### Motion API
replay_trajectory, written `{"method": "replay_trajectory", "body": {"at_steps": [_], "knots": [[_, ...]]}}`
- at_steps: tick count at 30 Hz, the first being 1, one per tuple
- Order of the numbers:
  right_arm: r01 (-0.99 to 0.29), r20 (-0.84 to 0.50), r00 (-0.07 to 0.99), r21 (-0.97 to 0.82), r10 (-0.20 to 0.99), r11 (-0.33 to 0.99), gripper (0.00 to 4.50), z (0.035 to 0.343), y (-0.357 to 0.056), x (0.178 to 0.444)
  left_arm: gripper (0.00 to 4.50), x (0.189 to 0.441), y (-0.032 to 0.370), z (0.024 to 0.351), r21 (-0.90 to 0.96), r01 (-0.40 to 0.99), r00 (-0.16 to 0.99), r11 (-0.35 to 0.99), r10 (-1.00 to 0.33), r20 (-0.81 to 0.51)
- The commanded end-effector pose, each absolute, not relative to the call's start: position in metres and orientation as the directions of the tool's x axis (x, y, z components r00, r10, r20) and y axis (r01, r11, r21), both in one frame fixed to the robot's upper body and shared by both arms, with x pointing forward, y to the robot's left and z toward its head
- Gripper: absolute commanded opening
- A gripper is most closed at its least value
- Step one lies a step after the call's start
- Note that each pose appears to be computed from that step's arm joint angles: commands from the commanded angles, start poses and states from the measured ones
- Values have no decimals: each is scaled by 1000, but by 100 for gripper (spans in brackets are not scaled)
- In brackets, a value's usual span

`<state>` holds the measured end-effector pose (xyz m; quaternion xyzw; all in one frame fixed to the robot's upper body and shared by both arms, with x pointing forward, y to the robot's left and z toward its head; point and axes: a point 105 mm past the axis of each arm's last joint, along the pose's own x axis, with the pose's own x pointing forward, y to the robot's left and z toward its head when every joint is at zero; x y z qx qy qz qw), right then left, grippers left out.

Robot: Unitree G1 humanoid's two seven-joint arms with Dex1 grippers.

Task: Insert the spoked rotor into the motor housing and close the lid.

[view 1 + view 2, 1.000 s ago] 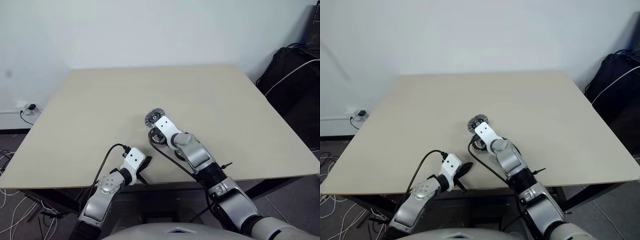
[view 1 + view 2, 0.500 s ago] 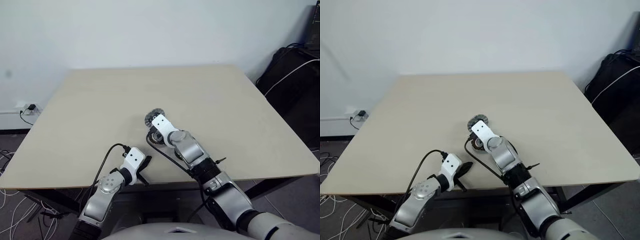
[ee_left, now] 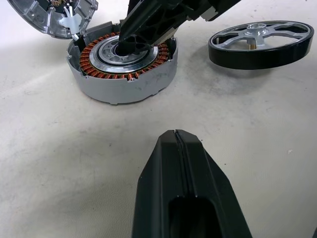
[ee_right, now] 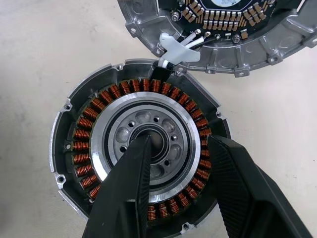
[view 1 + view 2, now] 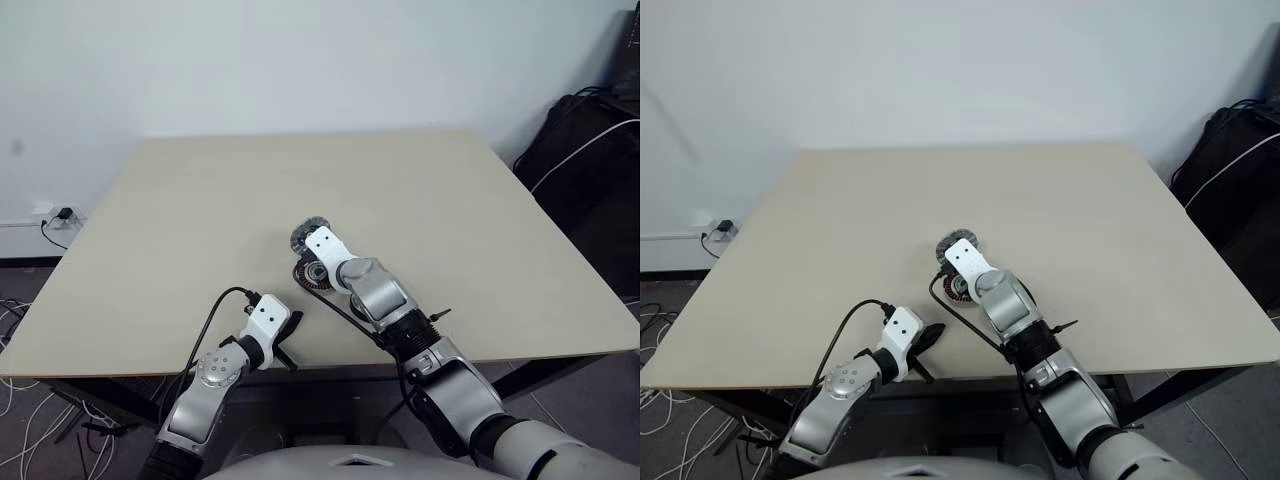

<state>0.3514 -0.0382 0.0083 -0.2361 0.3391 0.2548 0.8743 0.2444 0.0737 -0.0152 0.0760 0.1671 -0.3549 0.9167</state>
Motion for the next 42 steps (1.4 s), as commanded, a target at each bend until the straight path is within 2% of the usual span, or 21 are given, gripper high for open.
{"method": "replay_trajectory", "body": {"at_steps": [1, 3, 7, 14, 25, 36, 42], "knots": [[-620, -738, 608, -212, 291, 756, 175, 4, -36, 346, 0, 250, 69, 0, 37, 680, 707, 733, -640, -301], [-620, -738, 609, -213, 291, 755, 134, 4, -37, 346, 0, 250, 70, 0, 38, 680, 707, 732, -640, -301], [-622, -736, 609, -212, 295, 754, 2, 4, -36, 345, 0, 251, 70, 0, 39, 681, 705, 731, -641, -303], [-620, -720, 620, -205, 313, 758, 2, 8, -34, 346, 0, 250, 70, 0, 39, 683, 704, 730, -642, -304], [-588, -611, 710, -239, 351, 773, 2, 32, -35, 356, 0, 250, 69, -1, 37, 689, 697, 724, -648, -307], [-631, -635, 673, -226, 379, 742, 2, 19, -25, 350, 0, 250, 68, 0, 34, 689, 697, 724, -649, -306], [-672, -646, 630, -176, 432, 719, 2, 17, -16, 344, 0, 250, 70, 0, 35, 682, 703, 730, -642, -307]]}}
